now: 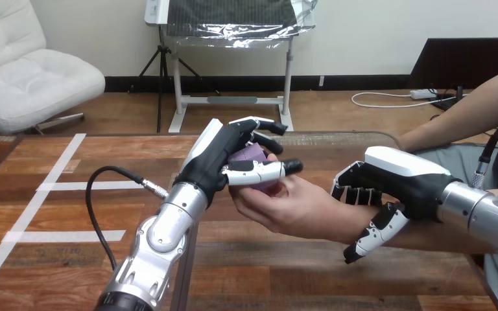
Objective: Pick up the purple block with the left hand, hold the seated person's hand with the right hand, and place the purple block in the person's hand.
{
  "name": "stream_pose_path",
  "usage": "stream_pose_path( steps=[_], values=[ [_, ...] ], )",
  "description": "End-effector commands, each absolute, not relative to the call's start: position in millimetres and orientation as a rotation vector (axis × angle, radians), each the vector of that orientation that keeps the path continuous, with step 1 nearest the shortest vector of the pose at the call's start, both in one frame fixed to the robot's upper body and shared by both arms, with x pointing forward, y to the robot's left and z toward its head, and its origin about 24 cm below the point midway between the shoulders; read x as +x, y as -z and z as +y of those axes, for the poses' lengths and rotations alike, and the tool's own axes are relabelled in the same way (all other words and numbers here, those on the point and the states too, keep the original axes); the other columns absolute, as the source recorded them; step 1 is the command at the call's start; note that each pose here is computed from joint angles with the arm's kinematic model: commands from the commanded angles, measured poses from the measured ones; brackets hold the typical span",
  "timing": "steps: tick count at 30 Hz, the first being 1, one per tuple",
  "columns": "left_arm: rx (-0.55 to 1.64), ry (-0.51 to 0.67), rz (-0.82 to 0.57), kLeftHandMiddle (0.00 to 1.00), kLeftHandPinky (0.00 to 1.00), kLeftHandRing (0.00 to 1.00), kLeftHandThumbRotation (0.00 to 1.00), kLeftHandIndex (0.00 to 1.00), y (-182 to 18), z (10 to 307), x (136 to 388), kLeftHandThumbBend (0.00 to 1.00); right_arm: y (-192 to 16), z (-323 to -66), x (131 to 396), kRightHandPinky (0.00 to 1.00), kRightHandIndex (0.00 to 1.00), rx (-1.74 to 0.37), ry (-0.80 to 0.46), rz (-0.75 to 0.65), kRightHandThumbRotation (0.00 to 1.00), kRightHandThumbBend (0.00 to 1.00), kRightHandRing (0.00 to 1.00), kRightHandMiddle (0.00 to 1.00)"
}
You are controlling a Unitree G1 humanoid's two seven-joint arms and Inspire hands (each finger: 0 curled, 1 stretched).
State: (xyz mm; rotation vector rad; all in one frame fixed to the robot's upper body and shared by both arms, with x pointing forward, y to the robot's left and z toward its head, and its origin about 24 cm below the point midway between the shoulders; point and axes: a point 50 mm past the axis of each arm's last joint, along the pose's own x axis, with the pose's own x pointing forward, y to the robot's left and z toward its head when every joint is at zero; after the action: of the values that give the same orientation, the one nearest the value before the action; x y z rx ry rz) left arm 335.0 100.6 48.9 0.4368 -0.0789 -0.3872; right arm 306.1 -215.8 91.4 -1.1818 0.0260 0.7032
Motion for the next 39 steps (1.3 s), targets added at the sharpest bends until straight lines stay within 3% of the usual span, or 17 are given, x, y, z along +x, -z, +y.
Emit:
stream_pose_path(
  steps=[1,9,18,27,34,39],
  values=[
    [0.426,0.409,-0.147,0.77,0.61,0.73,0.82,0.76,-65,91,338,0.76,-80,-208,303,0.39,0.56,-1.124,-0.736,0.033,0.13,0.90,0.44,0.49],
    [0.432,0.408,-0.152,0.79,0.60,0.75,0.86,0.76,-63,94,336,0.76,-80,-208,303,0.41,0.57,-1.152,-0.740,0.022,0.20,0.89,0.46,0.52],
    [0.460,0.407,-0.161,0.80,0.66,0.78,0.89,0.76,-62,98,334,0.77,-80,-209,301,0.45,0.63,-1.175,-0.734,0.004,0.35,0.87,0.53,0.59],
    [0.481,0.400,-0.166,0.81,0.73,0.82,0.92,0.77,-61,102,331,0.84,-80,-211,299,0.52,0.71,-1.185,-0.717,-0.002,0.50,0.89,0.67,0.69],
    [0.509,0.387,-0.183,0.83,0.88,0.86,0.94,0.78,-62,107,327,0.87,-81,-213,298,0.57,0.80,-1.190,-0.705,0.005,0.62,0.93,0.75,0.77],
    [0.505,0.378,-0.191,0.85,0.92,0.87,0.95,0.79,-62,111,322,0.88,-82,-215,298,0.62,0.85,-1.174,-0.698,0.008,0.67,0.96,0.81,0.83]
  ],
)
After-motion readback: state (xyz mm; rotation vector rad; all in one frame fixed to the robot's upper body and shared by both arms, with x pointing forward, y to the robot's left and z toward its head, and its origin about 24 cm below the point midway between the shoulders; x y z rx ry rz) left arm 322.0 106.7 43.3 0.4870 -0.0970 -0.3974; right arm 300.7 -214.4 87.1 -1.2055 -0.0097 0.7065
